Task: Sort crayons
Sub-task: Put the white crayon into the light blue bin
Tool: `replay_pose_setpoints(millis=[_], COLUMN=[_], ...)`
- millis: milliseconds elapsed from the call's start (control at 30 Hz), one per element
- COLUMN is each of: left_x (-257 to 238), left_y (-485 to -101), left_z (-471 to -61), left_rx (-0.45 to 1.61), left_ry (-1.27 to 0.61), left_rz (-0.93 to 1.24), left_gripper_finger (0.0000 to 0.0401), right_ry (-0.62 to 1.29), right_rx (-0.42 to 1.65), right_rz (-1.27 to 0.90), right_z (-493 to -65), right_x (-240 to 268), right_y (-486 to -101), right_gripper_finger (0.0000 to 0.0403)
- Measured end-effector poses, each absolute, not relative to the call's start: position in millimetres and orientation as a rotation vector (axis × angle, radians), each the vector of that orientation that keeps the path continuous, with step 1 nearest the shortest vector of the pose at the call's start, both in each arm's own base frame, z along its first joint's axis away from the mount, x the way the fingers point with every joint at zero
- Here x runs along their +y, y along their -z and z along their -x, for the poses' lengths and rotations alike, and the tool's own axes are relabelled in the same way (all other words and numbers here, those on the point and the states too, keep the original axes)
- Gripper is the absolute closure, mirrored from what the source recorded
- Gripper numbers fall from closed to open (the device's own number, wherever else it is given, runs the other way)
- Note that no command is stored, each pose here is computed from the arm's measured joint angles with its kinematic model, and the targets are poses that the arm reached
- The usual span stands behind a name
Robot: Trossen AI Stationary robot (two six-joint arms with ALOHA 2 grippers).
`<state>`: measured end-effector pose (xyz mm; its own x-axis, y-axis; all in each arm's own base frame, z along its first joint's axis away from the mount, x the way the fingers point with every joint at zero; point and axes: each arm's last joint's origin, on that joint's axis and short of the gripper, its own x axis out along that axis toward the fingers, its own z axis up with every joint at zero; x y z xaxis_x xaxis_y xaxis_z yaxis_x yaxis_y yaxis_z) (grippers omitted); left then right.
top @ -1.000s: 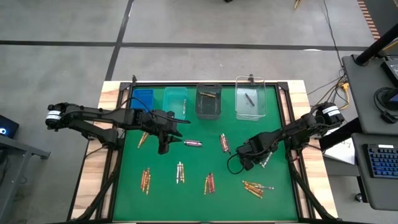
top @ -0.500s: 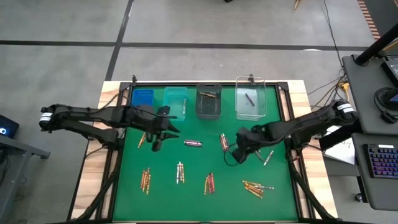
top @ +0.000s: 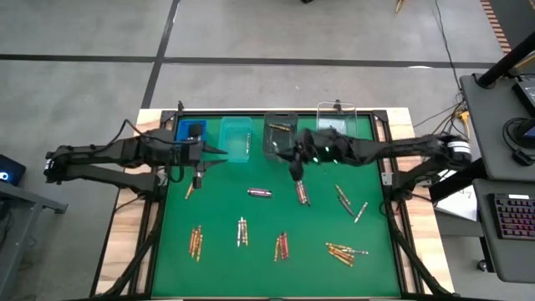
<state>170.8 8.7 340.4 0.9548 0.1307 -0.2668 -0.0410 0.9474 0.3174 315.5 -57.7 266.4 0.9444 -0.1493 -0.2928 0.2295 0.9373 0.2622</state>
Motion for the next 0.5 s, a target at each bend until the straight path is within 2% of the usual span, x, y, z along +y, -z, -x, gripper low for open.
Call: replay_pose_setpoints(millis=[133,233,367,500], left_x=[12,15,18,19], left_y=[-344,-345,-345,-345], left_z=[-170,-170,-170,-169], left_rx=[0.262,0.248,0.260,0.266], left_ry=[-0.106,-0.130,-0.194,-0.240], left_rz=[-0.363,-0.367,-0.363,-0.338], left_gripper_finger=[0.0326,0.0326,0.0326,0.0326], right_ry=[0.126,0.143,0.171,0.228], right_rx=[0.066,-0.037,-0.049,0.005], right_rz=[-0.178,-0.113,-0.011,-0.036], right_z=[-342,-363,-399,-433], right_x=[-94,-119,-141,-155], right_y=[-253,-244,-228,-211], right_gripper_finger=[0.0394,0.0394,0.0394,0.0394])
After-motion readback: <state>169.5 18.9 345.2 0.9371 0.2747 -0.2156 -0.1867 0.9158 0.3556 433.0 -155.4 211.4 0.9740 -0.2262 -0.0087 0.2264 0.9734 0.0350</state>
